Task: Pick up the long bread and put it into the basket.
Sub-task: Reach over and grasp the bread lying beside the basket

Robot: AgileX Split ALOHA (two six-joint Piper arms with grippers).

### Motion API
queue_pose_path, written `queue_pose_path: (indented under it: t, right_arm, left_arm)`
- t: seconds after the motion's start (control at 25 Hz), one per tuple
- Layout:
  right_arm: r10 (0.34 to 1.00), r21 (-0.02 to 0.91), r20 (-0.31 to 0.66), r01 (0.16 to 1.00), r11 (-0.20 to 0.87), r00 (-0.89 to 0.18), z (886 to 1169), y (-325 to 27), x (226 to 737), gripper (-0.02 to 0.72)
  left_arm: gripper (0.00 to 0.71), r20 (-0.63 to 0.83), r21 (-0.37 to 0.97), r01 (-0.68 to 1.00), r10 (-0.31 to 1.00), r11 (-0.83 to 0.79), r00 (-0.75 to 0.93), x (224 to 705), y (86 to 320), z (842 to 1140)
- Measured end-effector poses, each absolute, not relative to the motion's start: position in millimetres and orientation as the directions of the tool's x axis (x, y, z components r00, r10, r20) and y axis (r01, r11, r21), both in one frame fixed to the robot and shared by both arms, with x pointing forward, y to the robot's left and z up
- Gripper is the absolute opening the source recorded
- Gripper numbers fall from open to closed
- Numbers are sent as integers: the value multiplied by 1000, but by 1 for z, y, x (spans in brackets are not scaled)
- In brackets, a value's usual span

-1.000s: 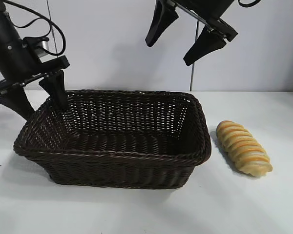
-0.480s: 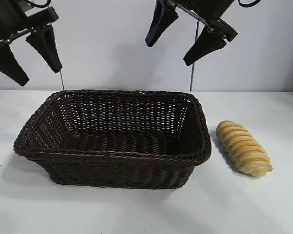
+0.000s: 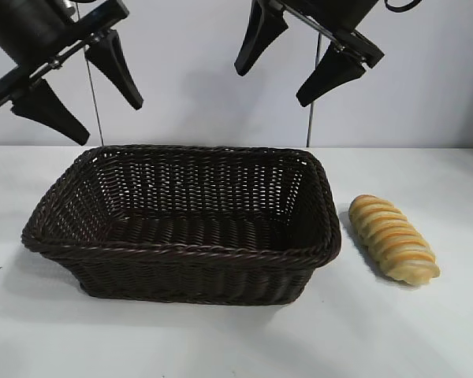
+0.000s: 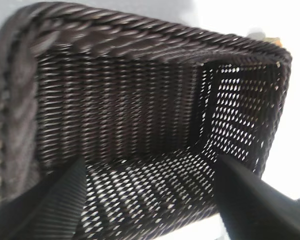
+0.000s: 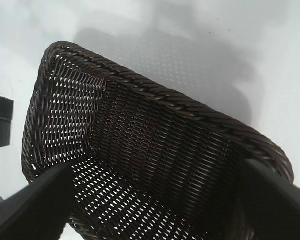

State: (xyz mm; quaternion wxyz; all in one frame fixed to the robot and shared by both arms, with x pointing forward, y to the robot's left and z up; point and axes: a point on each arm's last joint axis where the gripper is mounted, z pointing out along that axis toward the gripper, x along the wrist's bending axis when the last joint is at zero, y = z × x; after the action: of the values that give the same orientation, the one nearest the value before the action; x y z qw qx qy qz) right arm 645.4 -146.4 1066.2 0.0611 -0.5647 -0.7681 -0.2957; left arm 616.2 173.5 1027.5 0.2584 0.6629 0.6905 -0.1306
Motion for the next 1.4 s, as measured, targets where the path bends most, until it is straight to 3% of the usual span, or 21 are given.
queue_pose_path:
  t: [0.64,0.88,1.4]
  right_arm:
    - [834,388,430,905,176,-347,1066,-146,646,643]
    - [837,345,423,916,206,-348,1064,-149,642,643]
    - [923,282,331,954,101,-195,1058,-227,657,643]
  left_arm:
    - [518,-490,154,986,871,58,25,614,177,1025]
    - [518,-490,153,987,871,58,25,614,177,1025]
    - [518,-490,154,986,871,58,25,614,177,1025]
